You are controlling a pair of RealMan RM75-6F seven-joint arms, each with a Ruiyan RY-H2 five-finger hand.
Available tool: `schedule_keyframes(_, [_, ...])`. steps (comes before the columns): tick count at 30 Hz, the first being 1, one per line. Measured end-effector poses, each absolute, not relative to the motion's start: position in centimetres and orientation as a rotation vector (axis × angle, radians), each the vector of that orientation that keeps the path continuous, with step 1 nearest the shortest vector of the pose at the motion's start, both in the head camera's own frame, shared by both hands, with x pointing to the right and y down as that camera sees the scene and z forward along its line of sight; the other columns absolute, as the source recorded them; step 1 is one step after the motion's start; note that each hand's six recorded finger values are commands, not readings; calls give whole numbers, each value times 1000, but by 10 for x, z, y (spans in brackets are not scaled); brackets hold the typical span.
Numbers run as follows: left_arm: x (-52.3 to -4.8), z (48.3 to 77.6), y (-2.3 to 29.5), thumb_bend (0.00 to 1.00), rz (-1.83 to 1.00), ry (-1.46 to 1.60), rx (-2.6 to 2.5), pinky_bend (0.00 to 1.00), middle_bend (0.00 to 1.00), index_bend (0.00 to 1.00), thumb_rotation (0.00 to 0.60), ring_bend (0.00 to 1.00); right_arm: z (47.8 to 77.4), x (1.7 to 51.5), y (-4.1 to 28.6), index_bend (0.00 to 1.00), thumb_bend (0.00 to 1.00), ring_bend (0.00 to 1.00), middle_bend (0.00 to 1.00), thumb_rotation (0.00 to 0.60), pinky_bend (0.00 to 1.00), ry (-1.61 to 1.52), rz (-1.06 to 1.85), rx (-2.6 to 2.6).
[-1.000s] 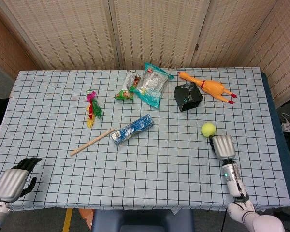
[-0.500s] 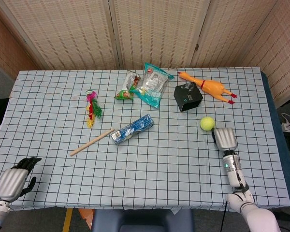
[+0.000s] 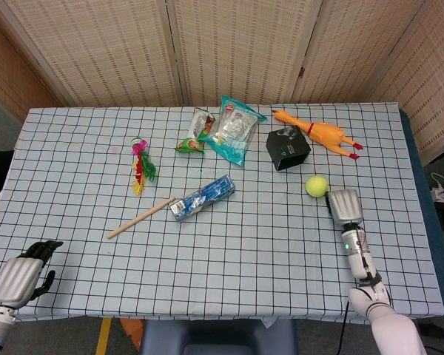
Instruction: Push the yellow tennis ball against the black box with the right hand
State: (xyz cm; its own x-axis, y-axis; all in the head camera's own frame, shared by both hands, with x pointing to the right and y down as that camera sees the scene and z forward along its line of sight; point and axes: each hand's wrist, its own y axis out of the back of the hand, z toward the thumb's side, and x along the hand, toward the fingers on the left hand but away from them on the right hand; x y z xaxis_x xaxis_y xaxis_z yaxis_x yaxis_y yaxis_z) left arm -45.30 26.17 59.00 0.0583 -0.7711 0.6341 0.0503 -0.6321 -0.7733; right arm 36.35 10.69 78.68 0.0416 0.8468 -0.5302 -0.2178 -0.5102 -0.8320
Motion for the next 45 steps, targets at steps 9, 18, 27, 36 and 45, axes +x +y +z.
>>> schedule_keyframes(9, [-453,590,262,519,-1644,726,-1700,458,174,180,600,155,787,356,96,1000,973,721,854,600,1000,-672,1594,-1478])
schedule_keyframes(18, [-453,590,261,519,-1644,729,-1696,459,174,180,600,155,791,355,92,1000,973,721,854,600,1000,-652,1619,-1481])
schedule_keyframes(27, [-455,591,261,519,-1655,729,-1696,459,175,180,600,155,793,346,87,1000,973,721,854,600,1000,-657,1609,-1496])
schedule_keyframes(36, [-456,590,259,519,-1655,731,-1666,459,176,183,600,155,795,333,76,1000,972,721,854,600,1000,-646,1599,-1499])
schedule_keyframes(45, [-457,592,259,519,-1666,726,-1656,459,175,183,600,156,795,330,67,1000,973,719,854,600,1000,-650,1610,-1491])
